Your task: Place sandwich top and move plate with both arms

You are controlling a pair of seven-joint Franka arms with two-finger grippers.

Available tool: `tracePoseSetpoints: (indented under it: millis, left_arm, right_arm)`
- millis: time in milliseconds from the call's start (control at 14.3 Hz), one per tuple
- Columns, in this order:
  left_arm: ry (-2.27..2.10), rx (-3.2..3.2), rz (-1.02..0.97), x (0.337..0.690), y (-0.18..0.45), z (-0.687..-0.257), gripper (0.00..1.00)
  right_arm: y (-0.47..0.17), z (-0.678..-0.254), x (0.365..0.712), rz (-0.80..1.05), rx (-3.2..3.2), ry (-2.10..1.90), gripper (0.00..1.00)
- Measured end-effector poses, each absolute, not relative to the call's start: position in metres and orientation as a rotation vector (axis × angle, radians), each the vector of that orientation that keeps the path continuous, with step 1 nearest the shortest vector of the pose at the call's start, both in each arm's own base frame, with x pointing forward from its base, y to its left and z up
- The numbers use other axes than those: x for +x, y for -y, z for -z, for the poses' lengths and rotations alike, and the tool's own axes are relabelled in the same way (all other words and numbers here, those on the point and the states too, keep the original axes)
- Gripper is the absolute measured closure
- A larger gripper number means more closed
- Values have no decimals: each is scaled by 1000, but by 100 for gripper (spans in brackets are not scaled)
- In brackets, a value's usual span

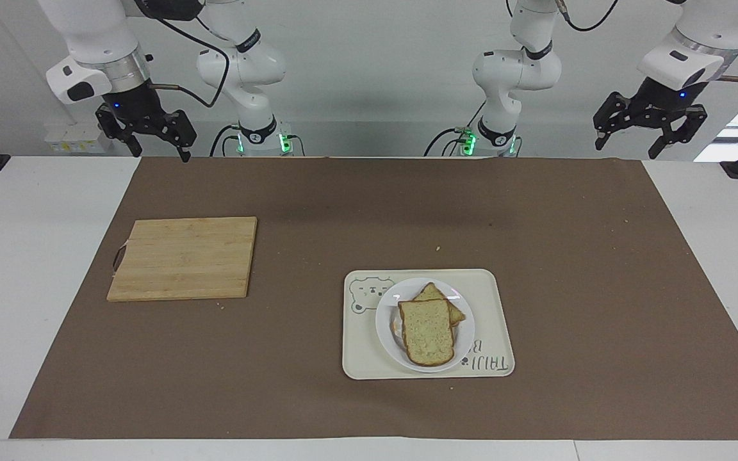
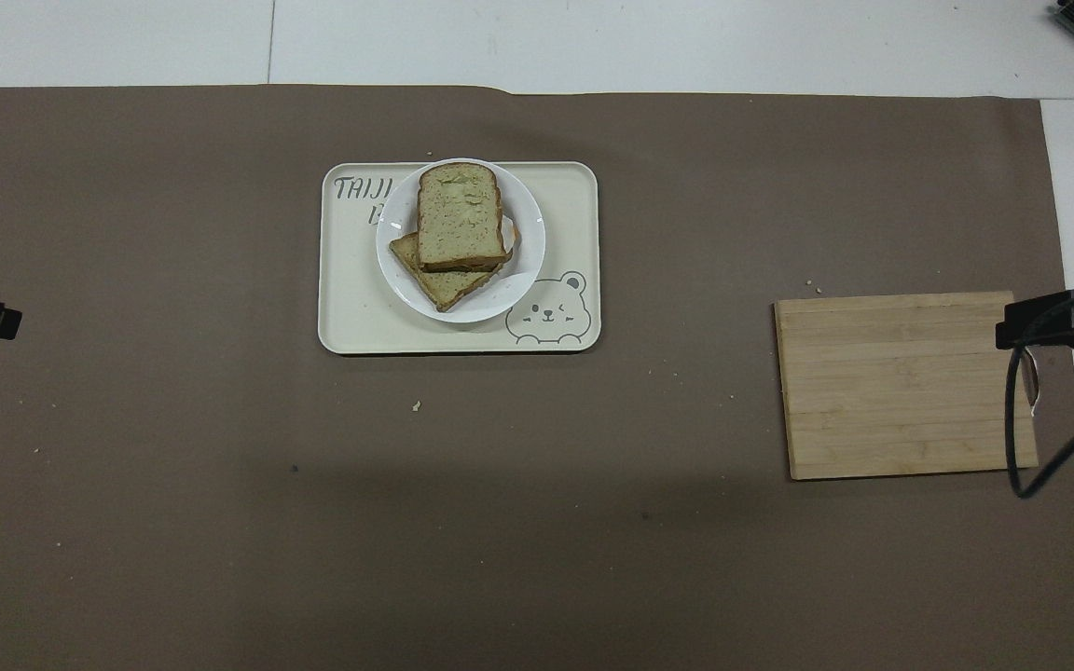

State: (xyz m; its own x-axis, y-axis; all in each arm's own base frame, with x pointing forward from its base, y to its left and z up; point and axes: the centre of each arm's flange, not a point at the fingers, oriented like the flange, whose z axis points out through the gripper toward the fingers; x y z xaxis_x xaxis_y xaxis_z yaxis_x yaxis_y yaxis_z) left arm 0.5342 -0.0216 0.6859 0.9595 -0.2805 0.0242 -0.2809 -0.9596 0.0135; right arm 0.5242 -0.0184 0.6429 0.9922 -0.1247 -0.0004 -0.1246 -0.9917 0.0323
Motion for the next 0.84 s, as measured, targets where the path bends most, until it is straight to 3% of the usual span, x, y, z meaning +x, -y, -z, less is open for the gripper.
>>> tracePoseSetpoints:
  millis: [839]
  left_arm:
    - [230, 3114, 1, 531, 16, -685, 0]
  right_arm:
    - [18, -643, 524, 4, 3103, 194, 0]
